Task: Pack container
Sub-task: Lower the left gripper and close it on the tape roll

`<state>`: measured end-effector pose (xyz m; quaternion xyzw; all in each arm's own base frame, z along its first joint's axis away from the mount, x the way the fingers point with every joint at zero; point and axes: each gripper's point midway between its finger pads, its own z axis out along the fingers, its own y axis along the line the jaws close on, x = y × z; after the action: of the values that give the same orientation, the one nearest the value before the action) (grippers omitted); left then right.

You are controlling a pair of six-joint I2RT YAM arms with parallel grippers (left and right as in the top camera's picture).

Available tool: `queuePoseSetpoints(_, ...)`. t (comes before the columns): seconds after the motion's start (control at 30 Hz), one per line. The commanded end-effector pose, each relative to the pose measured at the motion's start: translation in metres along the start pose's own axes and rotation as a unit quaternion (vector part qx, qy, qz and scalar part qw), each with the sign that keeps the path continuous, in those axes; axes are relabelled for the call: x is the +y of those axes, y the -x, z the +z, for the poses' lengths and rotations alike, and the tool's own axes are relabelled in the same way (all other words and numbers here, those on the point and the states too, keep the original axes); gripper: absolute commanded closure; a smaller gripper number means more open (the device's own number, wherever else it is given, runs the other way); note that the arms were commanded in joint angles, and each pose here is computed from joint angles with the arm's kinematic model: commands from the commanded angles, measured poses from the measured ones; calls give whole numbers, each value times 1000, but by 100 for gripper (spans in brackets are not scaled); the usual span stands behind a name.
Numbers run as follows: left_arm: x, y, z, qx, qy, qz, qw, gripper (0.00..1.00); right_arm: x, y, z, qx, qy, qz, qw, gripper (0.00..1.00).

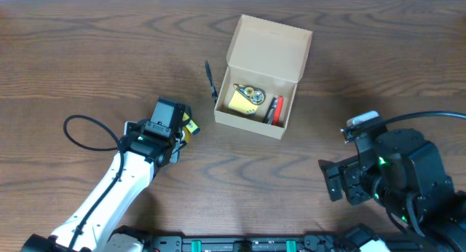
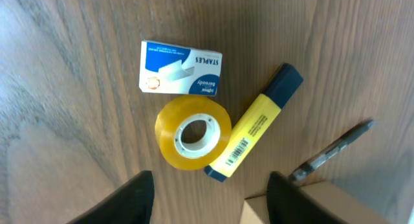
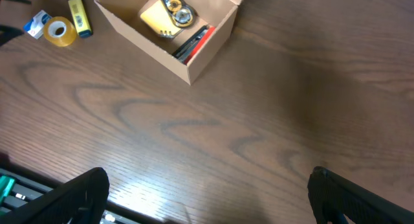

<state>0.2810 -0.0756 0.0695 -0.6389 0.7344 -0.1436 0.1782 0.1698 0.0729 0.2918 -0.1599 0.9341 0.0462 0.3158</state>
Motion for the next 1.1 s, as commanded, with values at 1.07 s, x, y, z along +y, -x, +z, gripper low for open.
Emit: queuePoseSetpoints(1.07,-4,6,21,13,11,-223,975,9,-2,0,0,0,-5,0,1000,1)
